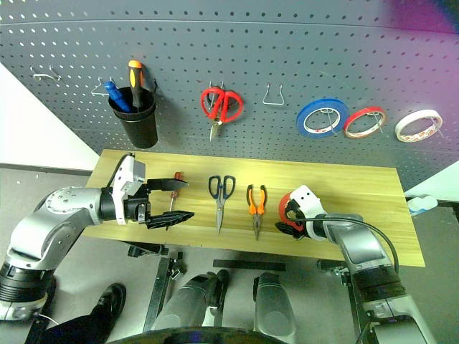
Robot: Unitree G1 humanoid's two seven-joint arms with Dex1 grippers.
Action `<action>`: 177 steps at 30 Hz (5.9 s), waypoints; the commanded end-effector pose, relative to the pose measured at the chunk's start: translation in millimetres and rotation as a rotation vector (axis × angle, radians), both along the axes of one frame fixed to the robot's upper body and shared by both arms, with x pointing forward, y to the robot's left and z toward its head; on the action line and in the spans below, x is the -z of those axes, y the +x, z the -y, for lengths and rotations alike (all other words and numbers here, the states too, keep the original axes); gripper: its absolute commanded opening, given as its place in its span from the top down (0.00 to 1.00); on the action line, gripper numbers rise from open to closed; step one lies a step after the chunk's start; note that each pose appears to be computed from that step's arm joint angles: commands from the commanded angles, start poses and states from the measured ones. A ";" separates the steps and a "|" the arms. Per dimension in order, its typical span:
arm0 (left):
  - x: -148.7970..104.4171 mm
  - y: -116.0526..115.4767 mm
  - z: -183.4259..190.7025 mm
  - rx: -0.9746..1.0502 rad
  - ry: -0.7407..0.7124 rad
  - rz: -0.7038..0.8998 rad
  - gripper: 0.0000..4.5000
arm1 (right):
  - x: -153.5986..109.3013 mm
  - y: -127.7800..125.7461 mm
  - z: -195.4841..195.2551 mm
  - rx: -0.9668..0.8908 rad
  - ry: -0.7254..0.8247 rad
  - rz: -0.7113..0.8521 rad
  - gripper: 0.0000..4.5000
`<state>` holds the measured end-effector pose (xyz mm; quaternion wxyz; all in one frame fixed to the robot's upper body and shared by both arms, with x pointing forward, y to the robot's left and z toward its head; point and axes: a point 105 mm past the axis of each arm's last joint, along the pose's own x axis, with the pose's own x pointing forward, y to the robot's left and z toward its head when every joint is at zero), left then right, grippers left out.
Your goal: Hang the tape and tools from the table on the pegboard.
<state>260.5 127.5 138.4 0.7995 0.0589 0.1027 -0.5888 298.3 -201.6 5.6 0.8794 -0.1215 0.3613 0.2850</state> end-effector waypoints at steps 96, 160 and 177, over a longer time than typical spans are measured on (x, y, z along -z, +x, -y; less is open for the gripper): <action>-18.4 29.9 14.2 0.068 -0.037 0.178 0.00 | -166.4 19.3 67.6 0.349 0.506 0.865 0.85; -13.3 -5.5 -60.5 -0.246 0.066 0.123 0.00 | -41.2 21.6 -93.8 0.329 0.203 0.183 0.00; -16.7 -15.1 -54.8 -0.240 0.070 0.113 0.00 | -21.6 46.6 -110.0 0.522 0.121 0.029 0.00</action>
